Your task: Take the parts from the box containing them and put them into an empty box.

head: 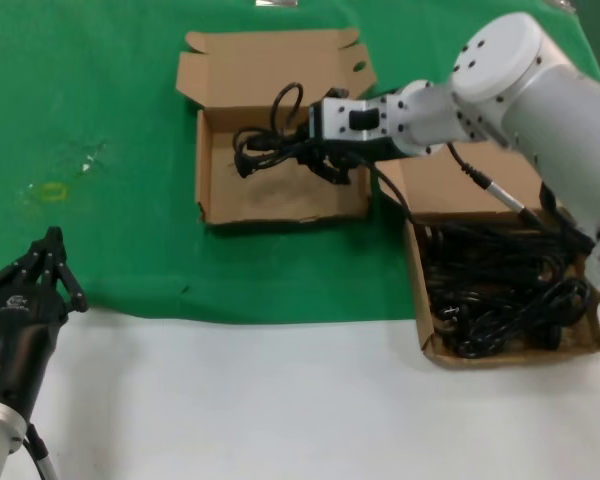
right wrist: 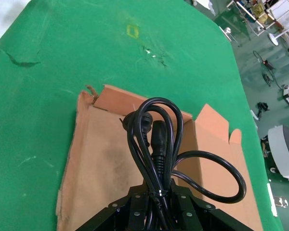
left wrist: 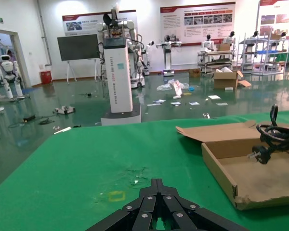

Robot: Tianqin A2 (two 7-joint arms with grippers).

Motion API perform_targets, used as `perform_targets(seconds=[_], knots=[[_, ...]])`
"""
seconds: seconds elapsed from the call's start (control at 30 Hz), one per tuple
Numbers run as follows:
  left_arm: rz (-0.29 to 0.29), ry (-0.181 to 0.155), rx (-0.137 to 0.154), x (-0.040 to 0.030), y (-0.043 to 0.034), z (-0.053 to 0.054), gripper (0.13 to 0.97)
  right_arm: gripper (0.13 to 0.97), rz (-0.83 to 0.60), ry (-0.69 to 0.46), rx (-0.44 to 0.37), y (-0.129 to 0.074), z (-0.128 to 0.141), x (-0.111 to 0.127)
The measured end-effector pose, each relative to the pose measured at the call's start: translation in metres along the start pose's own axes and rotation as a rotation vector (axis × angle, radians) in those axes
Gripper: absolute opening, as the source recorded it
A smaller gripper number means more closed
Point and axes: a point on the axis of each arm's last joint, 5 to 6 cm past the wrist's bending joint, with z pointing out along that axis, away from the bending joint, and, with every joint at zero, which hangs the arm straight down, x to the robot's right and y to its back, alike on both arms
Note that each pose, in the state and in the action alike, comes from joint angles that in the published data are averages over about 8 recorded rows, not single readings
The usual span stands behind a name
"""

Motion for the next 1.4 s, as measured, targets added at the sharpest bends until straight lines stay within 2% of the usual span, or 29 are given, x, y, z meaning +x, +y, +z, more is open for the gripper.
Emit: perform_targets(seconds=[0.37,0.93,1.23,1.4], knots=[[0.000,0.000,0.000,0.0000,0.0000,0.000,0.144,0.218,-0.004,0.027,0.002,-0.006,0.013,-0.016],[0.000,0.000,0.000,0.0000,0.0000,0.000,0.144,0.218,-0.011,0.110,-0.005,-0.007,0.015,-0.015],[0.000,0.000,0.000,0.0000,0.0000,0.000,0.144,0.275,-0.011,0.131,0.003,-0.007,0.017,-0.018],[0.000,0.000,0.000,0.0000,0.0000,0.000,0.144,0.353,-0.013,0.141,0.006,-0.006,0.017,-0.018]])
